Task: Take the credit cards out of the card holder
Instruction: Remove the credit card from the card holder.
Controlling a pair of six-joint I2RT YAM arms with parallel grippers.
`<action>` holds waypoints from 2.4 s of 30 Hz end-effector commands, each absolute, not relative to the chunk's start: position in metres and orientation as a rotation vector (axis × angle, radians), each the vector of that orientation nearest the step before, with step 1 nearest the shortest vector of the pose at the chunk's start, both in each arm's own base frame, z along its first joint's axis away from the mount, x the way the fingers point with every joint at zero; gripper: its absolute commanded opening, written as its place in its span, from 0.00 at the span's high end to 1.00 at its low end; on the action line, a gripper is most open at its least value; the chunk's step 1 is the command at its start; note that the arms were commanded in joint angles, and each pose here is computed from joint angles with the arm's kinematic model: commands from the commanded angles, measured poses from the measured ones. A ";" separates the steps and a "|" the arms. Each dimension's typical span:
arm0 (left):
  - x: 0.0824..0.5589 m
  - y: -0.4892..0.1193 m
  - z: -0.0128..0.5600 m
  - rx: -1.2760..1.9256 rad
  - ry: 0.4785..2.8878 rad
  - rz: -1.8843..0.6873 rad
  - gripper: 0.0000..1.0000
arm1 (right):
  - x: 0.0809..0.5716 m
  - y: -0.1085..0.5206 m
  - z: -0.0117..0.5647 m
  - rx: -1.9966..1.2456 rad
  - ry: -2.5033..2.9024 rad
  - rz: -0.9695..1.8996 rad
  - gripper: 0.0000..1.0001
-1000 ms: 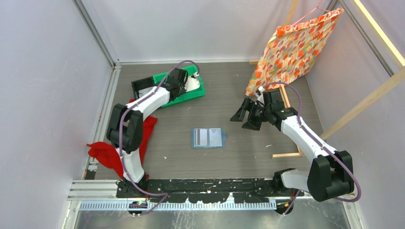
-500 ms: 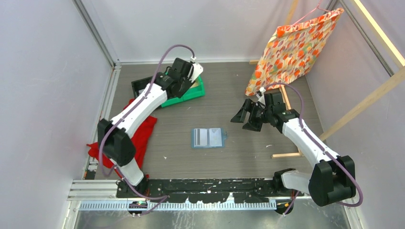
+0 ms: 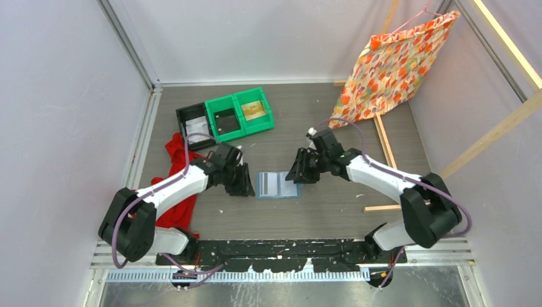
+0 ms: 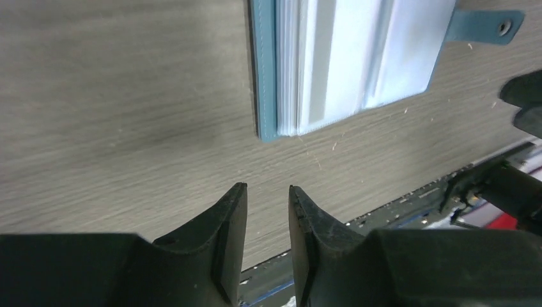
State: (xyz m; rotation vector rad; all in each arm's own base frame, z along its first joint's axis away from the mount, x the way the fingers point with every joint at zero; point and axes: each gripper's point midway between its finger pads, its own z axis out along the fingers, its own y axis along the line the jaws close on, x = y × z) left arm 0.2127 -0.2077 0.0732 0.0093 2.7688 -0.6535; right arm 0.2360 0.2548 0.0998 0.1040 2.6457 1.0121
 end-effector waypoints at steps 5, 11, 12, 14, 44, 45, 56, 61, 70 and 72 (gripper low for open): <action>0.233 -0.254 0.100 -0.210 2.538 -1.064 0.70 | 0.263 0.278 0.077 0.126 2.652 0.950 0.60; 0.246 -0.260 0.091 -0.183 2.525 -1.053 0.71 | 0.265 0.255 0.054 0.142 2.702 0.741 0.61; 0.248 -0.262 0.086 -0.179 2.539 -1.051 0.72 | 0.266 0.250 0.052 0.148 2.704 0.710 0.62; 0.251 -0.266 0.081 -0.174 2.556 -1.055 0.72 | 0.266 0.245 0.048 0.153 2.713 0.669 0.61; 0.254 -0.269 0.048 -0.146 2.643 -0.995 0.61 | 0.263 0.226 0.019 0.209 2.770 0.595 0.61; 0.254 -0.270 0.048 -0.146 2.642 -0.998 0.61 | 0.263 0.226 0.019 0.212 2.770 0.594 0.61; 0.254 -0.307 0.081 -0.090 2.502 -1.351 0.62 | 0.262 0.225 0.017 0.213 2.772 0.601 0.61; 0.258 -0.302 0.085 -0.110 2.506 -1.290 0.62 | 0.261 0.225 0.016 0.222 2.773 0.606 0.61; 0.255 -0.253 0.059 -0.073 2.659 -0.806 0.57 | 0.260 0.226 0.015 0.221 2.774 0.615 0.61; 0.255 -0.255 0.058 -0.075 2.654 -0.824 0.57 | 0.260 0.226 0.015 0.223 2.774 0.615 0.61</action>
